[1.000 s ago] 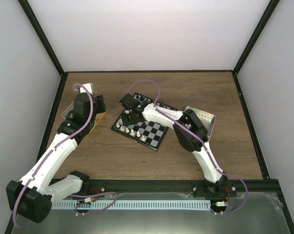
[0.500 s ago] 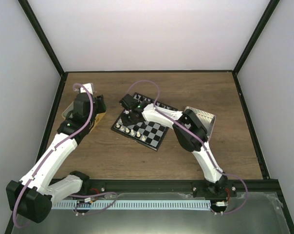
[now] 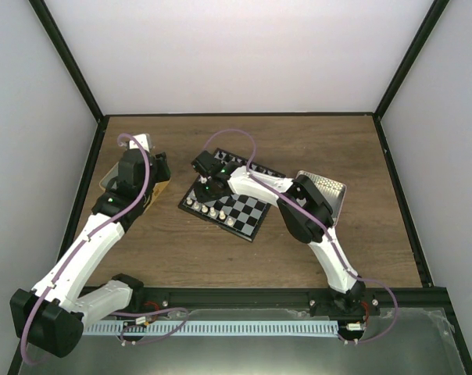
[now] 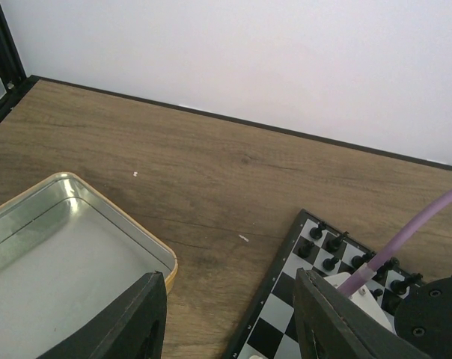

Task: Set up the chess pieces on the board
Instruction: Place the chess piece on the chessboard, then pick up the chess piece from the storage box.

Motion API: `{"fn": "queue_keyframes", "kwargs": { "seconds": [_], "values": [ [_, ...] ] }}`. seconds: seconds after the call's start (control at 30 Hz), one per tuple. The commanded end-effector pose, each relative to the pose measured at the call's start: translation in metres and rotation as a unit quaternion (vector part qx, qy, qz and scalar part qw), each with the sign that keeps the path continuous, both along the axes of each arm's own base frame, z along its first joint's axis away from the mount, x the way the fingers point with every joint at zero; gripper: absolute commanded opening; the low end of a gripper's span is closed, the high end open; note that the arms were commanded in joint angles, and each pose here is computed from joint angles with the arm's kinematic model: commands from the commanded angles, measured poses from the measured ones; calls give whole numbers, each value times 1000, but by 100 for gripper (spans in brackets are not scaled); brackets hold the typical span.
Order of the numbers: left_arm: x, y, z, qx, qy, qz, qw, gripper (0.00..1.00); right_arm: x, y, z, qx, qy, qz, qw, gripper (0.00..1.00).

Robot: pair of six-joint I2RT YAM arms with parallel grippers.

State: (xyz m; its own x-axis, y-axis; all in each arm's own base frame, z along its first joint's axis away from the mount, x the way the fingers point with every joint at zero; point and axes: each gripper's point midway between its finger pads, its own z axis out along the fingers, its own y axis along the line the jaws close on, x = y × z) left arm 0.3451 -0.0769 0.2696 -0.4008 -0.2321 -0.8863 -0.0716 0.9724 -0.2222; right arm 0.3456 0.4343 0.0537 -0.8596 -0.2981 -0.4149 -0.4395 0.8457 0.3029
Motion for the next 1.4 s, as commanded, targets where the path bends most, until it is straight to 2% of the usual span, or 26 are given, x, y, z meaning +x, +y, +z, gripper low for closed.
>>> {"fn": "queue_keyframes", "kwargs": {
  "seconds": [0.0, 0.23, 0.33, 0.53, 0.7, 0.87, 1.0, 1.17, 1.27, 1.37],
  "values": [
    [-1, 2, 6, 1, -12, 0, 1000, 49, 5, 11, 22, 22, -18, 2, 1000, 25],
    [-2, 3, 9, -1, -18, 0, 1000, 48, 21, -4, 61, 52, -40, -46, 997, 27],
    [-3, 3, 11, -2, -24, -1, 1000, 49, 30, -26, 85, 71, -62, -83, 992, 32],
    [-4, 0, 13, -7, -31, -11, 999, 49, 40, -109, 118, 79, -104, -174, 976, 40],
    [-4, -1, 14, -9, -33, -14, 999, 49, 30, -207, 130, 40, -138, -271, 952, 46],
    [-4, -1, 14, -11, -37, -16, 999, 49, 4, -303, 116, -20, -148, -370, 917, 51],
    [-3, -3, 13, -12, -36, -19, 999, 49, -20, -357, 73, -65, -90, -430, 896, 51],
    [-2, -3, 10, -11, -32, -19, 999, 49, -41, -384, 28, -94, -24, -460, 882, 50],
    [-2, -3, 10, -10, -32, -19, 999, 49, -47, -394, 12, -116, -14, -471, 874, 48],
    [-2, -3, 10, -10, -32, -20, 999, 49, -46, -396, 4, -120, -11, -471, 874, 42]
  ]
}}
